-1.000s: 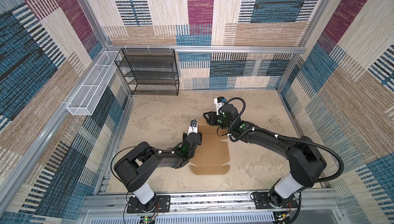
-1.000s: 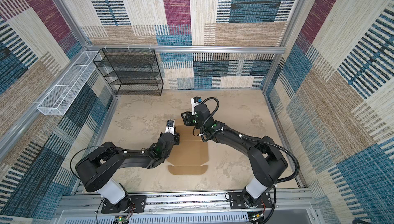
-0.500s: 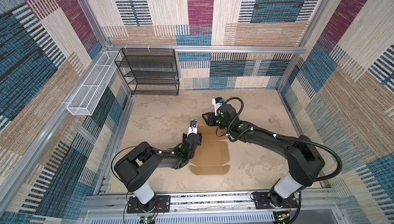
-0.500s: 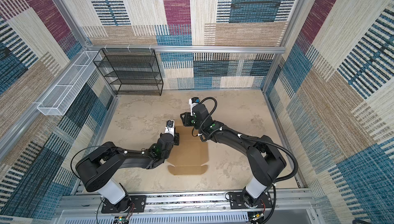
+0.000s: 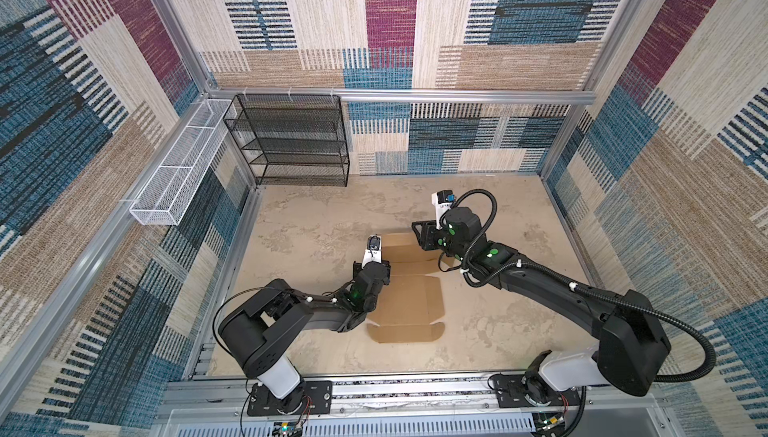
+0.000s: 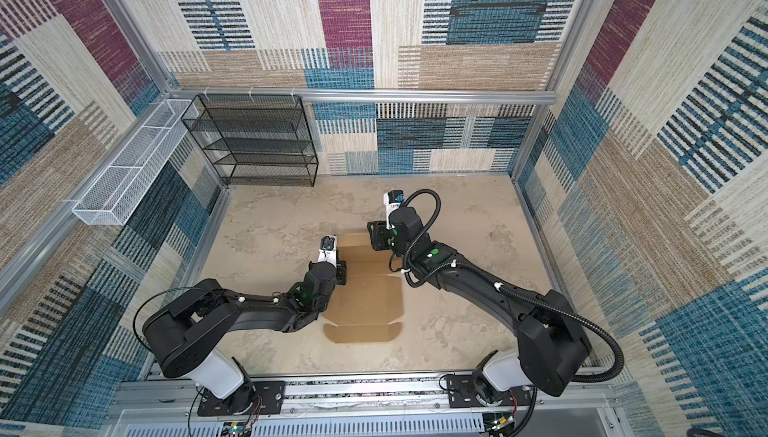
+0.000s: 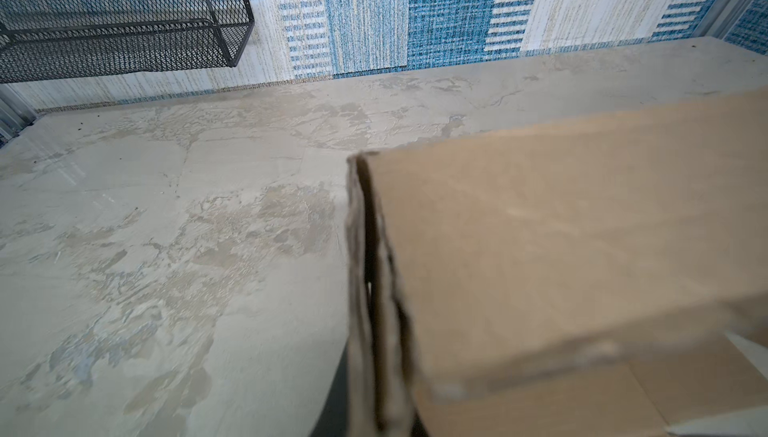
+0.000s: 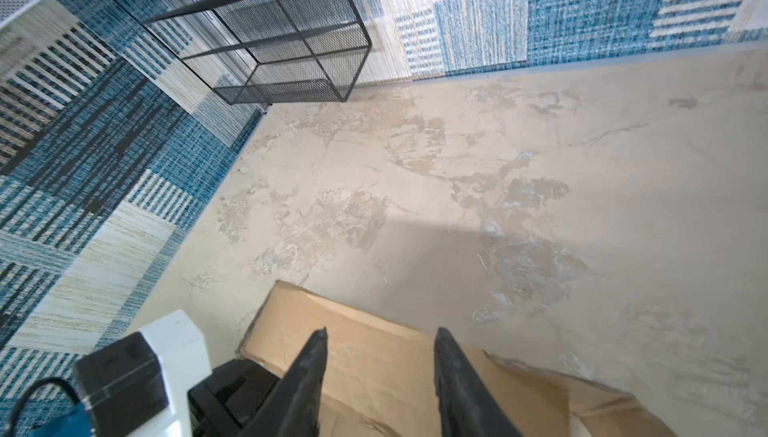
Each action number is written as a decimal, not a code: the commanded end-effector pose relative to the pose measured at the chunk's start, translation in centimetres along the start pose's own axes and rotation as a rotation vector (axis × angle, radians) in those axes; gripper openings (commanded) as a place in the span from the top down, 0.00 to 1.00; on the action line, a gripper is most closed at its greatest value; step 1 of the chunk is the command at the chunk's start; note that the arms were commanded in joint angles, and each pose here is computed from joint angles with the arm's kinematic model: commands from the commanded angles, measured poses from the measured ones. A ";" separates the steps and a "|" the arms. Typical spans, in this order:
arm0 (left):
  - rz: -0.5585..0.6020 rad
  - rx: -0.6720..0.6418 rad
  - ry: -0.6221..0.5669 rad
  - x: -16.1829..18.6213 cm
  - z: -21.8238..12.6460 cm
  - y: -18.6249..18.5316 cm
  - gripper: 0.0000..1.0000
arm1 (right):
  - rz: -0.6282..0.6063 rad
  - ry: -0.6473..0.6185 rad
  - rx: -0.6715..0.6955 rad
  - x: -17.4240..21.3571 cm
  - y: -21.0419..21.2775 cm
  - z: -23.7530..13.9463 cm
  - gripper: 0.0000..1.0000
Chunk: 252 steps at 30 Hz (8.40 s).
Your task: Fold the paper box
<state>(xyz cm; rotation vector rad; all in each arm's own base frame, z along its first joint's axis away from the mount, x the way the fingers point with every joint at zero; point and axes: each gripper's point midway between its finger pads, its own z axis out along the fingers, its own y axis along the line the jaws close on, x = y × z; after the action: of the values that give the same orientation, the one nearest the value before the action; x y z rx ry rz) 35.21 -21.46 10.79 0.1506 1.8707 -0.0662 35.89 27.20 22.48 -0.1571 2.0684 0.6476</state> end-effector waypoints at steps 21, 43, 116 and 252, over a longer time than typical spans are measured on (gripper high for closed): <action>0.024 -0.020 0.025 0.9 0.2 0.3 0.92 | 0.023 0.010 0.067 0.7 -1.5 -1.1 0.52; 0.013 -0.010 0.038 1.1 0.0 0.3 1.00 | 0.041 0.145 0.159 5.6 -6.3 -0.6 0.84; -0.049 -0.054 0.085 1.8 -0.3 1.1 1.00 | 0.216 0.254 0.100 14.6 -8.2 3.1 0.38; -0.021 -0.064 0.163 4.2 0.0 0.9 1.00 | -0.187 0.214 0.026 12.0 -5.9 1.7 0.80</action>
<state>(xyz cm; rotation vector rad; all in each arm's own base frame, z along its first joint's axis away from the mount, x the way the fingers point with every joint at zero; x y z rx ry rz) 35.23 -20.59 9.44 0.0007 1.9300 -0.0603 32.52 24.37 9.33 -0.4189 2.2302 0.4963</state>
